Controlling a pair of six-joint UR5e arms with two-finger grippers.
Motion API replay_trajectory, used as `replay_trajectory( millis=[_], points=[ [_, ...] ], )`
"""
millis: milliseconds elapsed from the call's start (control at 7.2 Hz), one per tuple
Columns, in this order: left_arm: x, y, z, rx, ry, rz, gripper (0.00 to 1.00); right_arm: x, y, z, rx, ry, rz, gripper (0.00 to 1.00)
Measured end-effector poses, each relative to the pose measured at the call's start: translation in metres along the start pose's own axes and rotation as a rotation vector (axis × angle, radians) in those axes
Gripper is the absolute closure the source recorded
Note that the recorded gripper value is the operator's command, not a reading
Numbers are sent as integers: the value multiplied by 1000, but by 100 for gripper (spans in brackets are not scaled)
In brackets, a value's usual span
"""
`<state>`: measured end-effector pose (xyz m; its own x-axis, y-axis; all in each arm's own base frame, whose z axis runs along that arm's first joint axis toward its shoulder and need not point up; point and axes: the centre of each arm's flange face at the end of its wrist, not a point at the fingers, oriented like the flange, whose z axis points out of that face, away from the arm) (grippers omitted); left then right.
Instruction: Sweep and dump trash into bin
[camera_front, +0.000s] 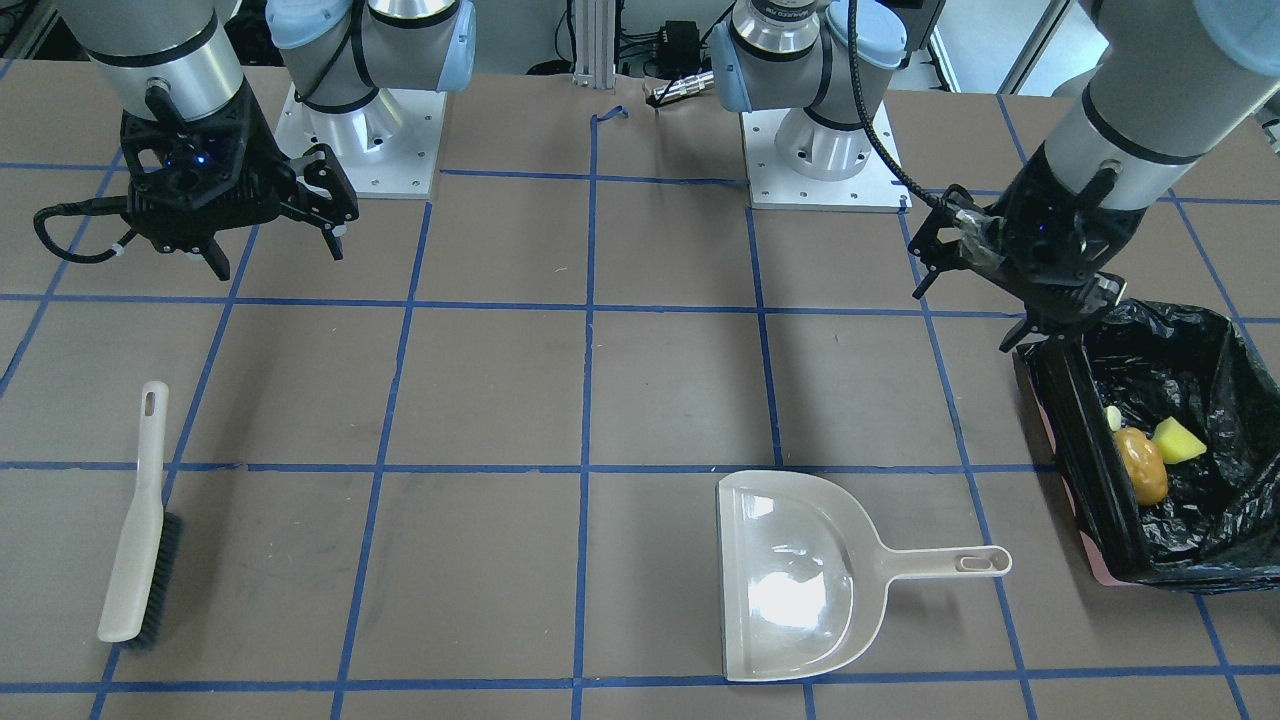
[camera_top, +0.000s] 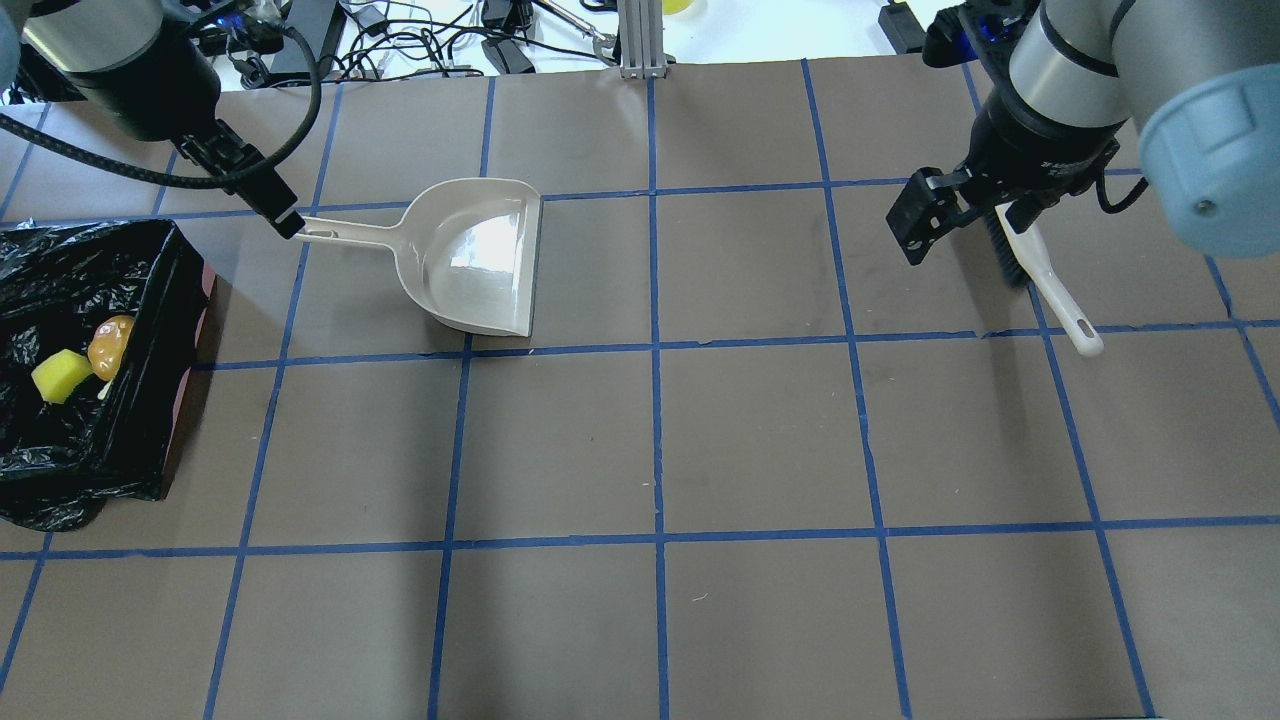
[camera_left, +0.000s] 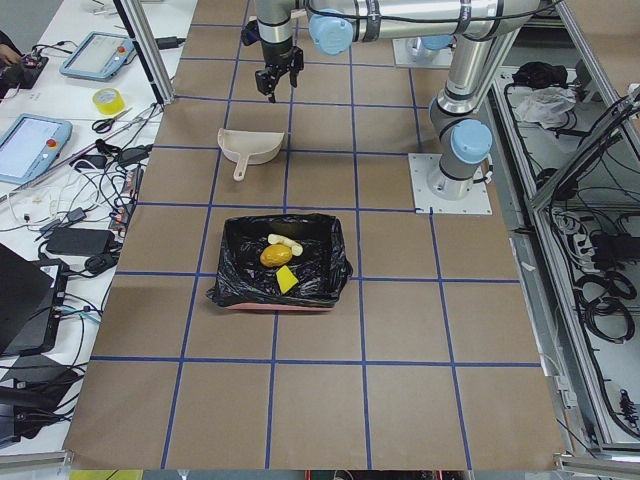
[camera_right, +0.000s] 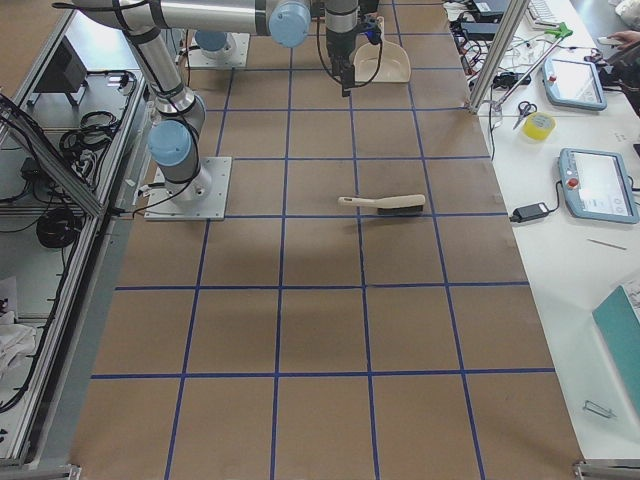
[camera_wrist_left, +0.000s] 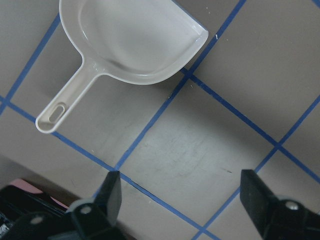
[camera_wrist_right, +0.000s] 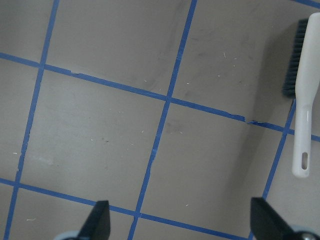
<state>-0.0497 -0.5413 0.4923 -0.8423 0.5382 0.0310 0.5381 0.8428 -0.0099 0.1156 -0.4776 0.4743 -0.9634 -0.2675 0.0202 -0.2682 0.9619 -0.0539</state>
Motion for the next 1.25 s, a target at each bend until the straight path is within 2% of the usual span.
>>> replay_trajectory(
  millis=[278, 556, 833, 972, 1250],
  points=[
    [8, 3, -9, 11, -9, -267, 0, 0, 1, 1, -13, -2, 1, 0],
    [27, -2, -14, 19, -14, -454, 0, 0, 2, 2, -21, -3, 1, 0],
    [45, -8, -15, 19, -13, -555, 0, 0, 4, -2, -15, 0, 1, 0],
    [63, -16, -14, 18, -13, -564, 0, -1, 6, -4, -10, 2, 1, 0],
    [84, -25, -10, -1, -61, -544, 0, -3, 15, -18, 11, 7, 0, 0]
  ],
)
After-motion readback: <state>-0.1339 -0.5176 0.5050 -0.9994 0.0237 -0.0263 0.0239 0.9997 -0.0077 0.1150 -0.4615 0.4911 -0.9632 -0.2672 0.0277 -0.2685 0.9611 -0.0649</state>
